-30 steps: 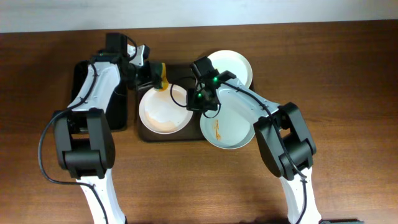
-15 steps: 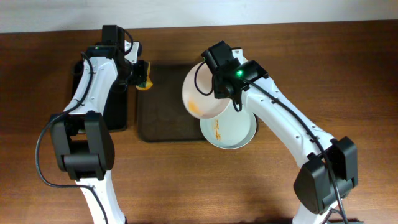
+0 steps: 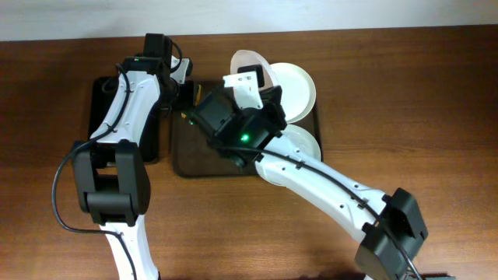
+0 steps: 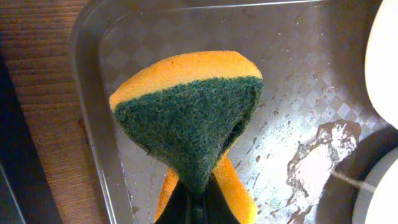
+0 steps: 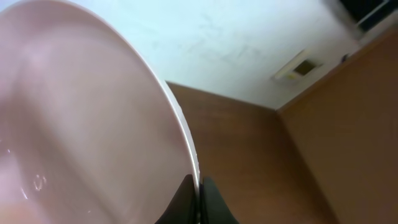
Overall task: Clean dirty plates on tray and stack at the side
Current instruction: 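Lift the scrubbed plate with the right gripper and place it right of tray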
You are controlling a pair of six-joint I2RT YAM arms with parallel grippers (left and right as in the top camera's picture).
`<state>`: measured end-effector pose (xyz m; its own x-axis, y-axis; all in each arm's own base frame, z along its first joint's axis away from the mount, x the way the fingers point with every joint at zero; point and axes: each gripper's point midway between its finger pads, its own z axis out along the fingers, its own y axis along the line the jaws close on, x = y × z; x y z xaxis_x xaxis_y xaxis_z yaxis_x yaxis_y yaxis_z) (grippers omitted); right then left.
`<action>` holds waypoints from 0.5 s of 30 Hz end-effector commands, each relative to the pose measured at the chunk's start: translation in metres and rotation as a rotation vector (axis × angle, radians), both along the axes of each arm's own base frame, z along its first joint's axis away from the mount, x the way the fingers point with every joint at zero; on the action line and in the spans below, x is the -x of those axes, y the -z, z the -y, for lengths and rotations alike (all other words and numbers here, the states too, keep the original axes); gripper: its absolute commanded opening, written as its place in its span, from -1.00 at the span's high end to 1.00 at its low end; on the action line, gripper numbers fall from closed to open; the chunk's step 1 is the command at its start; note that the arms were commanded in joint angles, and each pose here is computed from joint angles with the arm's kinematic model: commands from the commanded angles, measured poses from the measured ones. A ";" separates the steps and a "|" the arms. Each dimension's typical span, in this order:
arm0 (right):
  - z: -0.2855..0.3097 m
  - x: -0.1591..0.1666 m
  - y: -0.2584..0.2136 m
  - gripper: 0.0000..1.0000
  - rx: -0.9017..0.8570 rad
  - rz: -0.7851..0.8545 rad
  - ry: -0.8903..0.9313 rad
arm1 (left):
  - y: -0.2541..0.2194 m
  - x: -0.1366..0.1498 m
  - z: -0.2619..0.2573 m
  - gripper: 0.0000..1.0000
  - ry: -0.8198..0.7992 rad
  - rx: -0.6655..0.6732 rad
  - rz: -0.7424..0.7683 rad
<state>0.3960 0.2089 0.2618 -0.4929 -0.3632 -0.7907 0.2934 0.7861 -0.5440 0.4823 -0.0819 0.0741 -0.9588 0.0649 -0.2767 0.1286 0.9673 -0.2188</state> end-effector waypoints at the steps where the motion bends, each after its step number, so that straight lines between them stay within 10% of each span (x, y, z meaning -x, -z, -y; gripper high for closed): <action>1: 0.008 0.011 -0.036 0.92 0.033 0.119 0.046 | -0.022 -0.006 -0.002 0.98 0.010 0.001 0.055; 15: 0.015 -0.015 0.022 0.92 -0.295 -0.193 -0.067 | -0.022 -0.006 -0.002 0.98 0.010 0.000 0.055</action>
